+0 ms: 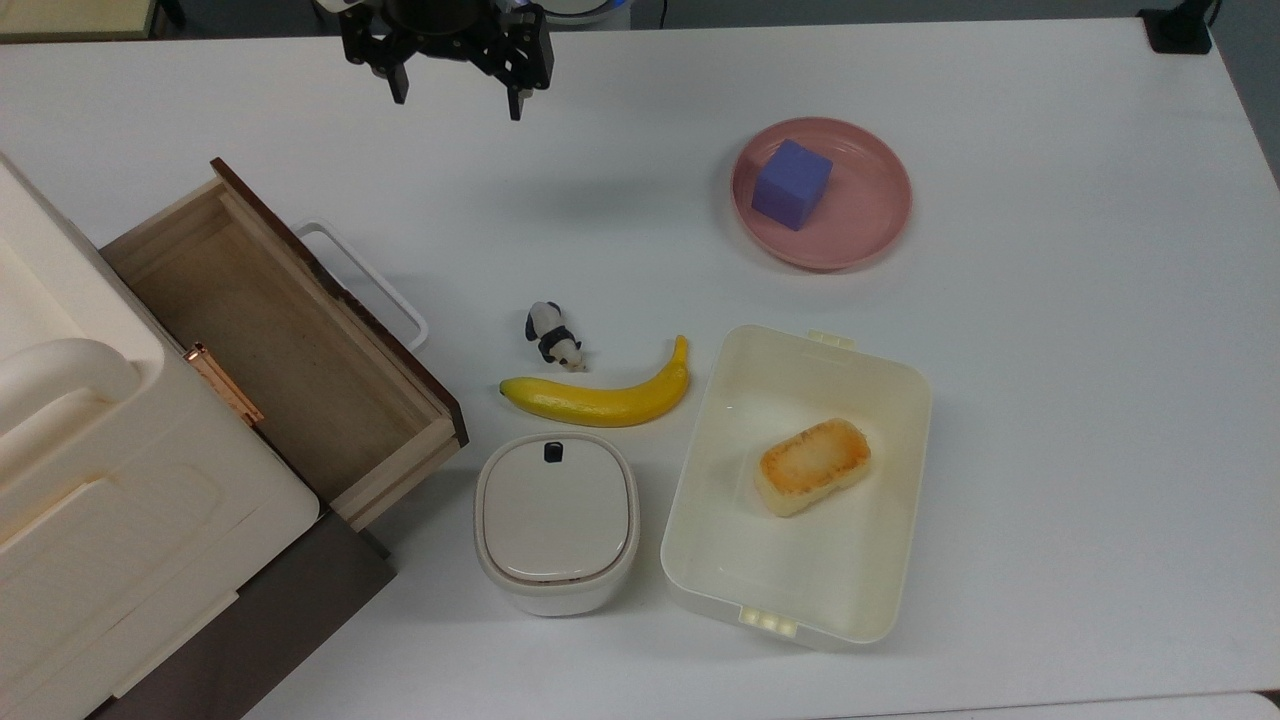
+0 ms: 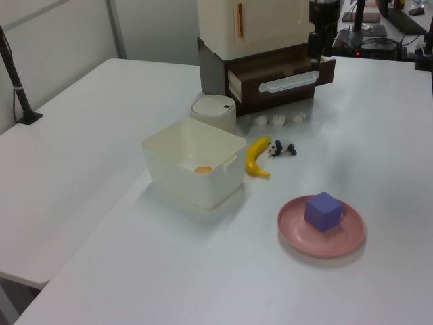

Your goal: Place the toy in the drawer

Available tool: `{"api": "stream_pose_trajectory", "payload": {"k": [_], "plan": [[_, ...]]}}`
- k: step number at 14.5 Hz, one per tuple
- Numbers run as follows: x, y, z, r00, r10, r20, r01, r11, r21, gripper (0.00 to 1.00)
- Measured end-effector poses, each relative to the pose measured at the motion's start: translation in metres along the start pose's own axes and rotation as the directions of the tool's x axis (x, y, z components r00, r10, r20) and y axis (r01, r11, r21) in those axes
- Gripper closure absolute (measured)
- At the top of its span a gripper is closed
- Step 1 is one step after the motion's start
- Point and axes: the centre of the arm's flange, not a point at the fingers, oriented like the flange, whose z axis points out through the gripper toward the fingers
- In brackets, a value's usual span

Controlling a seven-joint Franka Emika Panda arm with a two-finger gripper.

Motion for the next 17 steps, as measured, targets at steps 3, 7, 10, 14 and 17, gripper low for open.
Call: {"api": "stream_pose_trajectory", "payload": {"k": [3, 7, 10, 14, 17], "plan": [[0.0, 0.0, -0.001, 1.0, 0.0, -0.002, 0.0, 1.0, 0.0, 0.0], [0.0, 0.001, -0.001, 1.0, -0.017, -0.002, 0.017, 1.0, -0.003, 0.0], [0.001, 0.0, 0.001, 0.997, -0.078, 0.001, 0.078, 0.997, -0.003, 0.0], [0.009, -0.014, 0.026, 0.991, -0.128, 0.047, 0.128, 0.992, 0.001, 0.11], [0.024, -0.041, 0.068, 0.982, -0.171, 0.084, 0.171, 0.985, 0.006, 0.12]]}}
